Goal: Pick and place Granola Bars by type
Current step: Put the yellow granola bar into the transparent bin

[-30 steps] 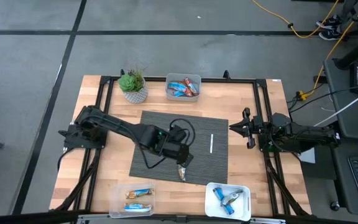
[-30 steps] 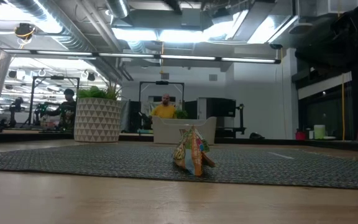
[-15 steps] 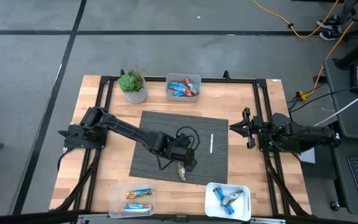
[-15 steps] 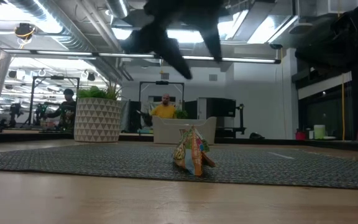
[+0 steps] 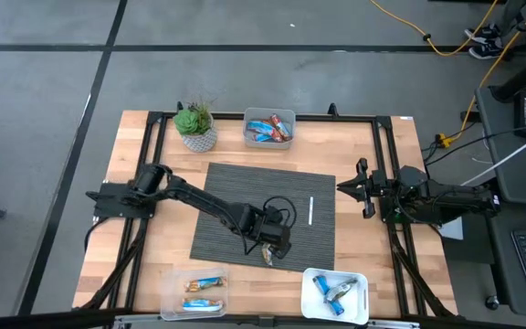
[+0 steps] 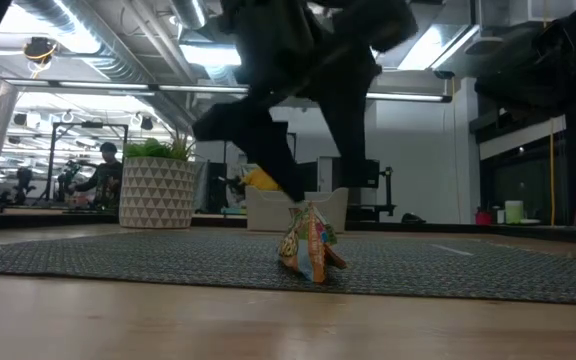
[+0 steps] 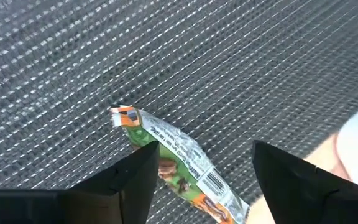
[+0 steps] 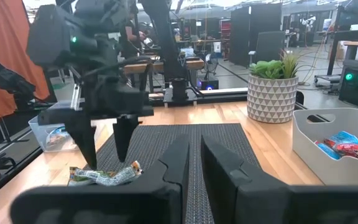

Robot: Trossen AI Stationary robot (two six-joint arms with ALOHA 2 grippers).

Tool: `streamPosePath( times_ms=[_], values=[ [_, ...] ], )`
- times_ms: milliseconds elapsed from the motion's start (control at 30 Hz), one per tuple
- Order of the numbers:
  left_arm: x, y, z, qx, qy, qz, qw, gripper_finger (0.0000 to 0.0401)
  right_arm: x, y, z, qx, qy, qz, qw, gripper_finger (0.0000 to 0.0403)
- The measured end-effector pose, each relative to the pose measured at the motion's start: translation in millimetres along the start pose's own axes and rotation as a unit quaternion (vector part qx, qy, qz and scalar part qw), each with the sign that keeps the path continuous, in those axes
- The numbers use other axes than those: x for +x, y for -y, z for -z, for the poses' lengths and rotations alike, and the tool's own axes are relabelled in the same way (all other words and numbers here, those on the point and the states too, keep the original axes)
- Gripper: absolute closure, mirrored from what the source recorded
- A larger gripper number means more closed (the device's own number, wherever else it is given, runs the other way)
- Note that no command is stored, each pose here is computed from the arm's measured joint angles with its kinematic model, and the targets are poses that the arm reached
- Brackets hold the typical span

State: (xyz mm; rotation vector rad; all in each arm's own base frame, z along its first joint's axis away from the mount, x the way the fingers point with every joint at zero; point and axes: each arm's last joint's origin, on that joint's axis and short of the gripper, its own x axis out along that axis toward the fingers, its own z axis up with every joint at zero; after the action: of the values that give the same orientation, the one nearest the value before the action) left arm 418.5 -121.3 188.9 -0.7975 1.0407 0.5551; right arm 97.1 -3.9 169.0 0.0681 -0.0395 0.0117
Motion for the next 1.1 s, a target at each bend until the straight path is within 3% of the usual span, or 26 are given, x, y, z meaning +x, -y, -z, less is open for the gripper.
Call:
streamPosePath(
  times_ms=[433,700,1100],
  values=[
    [26,-5,5,-0.012,-0.006,-0.035,0.999,0.0157,0,0,0,0.000,0.000,0.000,1.000,0.0357],
    [26,-14,2,-0.024,0.014,-0.082,0.996,0.0157,0,0,0,0.000,0.000,0.000,1.000,0.0357],
    [10,-3,-4,-0.021,-0.019,-0.071,0.997,0.0166,0,0,0,0.000,0.000,0.000,1.000,0.0357]
  ],
)
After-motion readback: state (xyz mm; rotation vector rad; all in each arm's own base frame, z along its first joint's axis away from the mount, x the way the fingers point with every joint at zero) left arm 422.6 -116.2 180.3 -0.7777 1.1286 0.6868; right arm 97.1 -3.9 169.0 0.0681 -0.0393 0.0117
